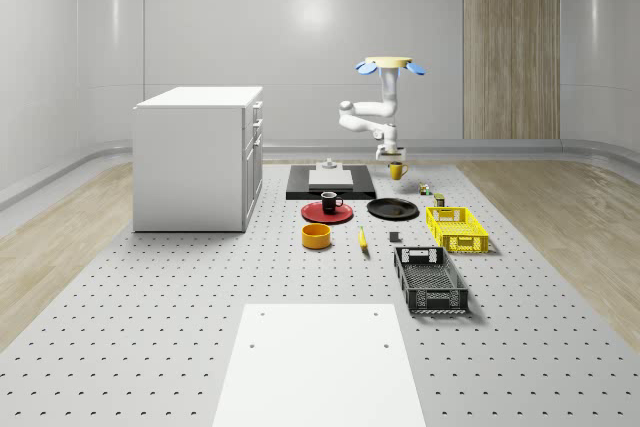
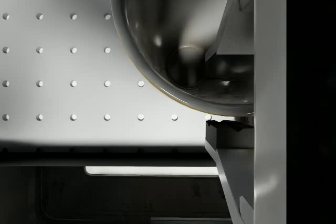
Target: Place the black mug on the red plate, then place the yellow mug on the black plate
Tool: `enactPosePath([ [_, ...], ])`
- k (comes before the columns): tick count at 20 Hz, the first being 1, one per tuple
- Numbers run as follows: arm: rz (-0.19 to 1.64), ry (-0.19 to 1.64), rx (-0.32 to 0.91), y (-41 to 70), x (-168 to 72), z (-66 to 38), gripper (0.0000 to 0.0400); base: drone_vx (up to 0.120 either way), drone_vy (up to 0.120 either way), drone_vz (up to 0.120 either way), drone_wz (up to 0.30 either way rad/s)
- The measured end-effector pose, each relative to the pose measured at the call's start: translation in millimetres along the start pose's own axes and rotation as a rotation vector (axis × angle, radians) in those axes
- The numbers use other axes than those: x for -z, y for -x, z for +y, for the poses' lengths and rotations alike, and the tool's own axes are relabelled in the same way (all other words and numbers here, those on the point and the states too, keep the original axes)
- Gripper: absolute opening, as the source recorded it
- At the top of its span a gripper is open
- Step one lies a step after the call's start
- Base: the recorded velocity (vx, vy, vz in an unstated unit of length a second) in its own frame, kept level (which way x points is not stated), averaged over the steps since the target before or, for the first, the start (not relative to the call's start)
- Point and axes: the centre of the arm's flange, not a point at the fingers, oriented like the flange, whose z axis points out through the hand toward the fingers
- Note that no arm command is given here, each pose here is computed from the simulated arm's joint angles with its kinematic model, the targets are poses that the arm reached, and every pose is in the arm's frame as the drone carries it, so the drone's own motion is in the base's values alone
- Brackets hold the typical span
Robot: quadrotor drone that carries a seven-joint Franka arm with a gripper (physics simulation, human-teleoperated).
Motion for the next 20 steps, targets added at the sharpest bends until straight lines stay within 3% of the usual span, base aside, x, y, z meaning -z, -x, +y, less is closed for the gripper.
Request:
enactPosePath([
  [8, 0.0, 0.0, 0.0, 0.0, 0.0, 0.0, 0.011, 0.12, -0.12, 0.0, 0.0],
  [14, 0.0, 0.0, 0.0, 0.0, 0.0, 0.0, 0.011, 0.12, 0.0, -0.007, 0.0],
  [18, 0.0, 0.0, 0.0, 0.0, 0.0, 0.0, 0.011, 0.12, 0.0, -0.12, 0.0],
  [20, 0.0, 0.0, 0.0, 0.0, 0.0, 0.0, 0.011, 0.12, -0.06, 0.0, 0.0],
])
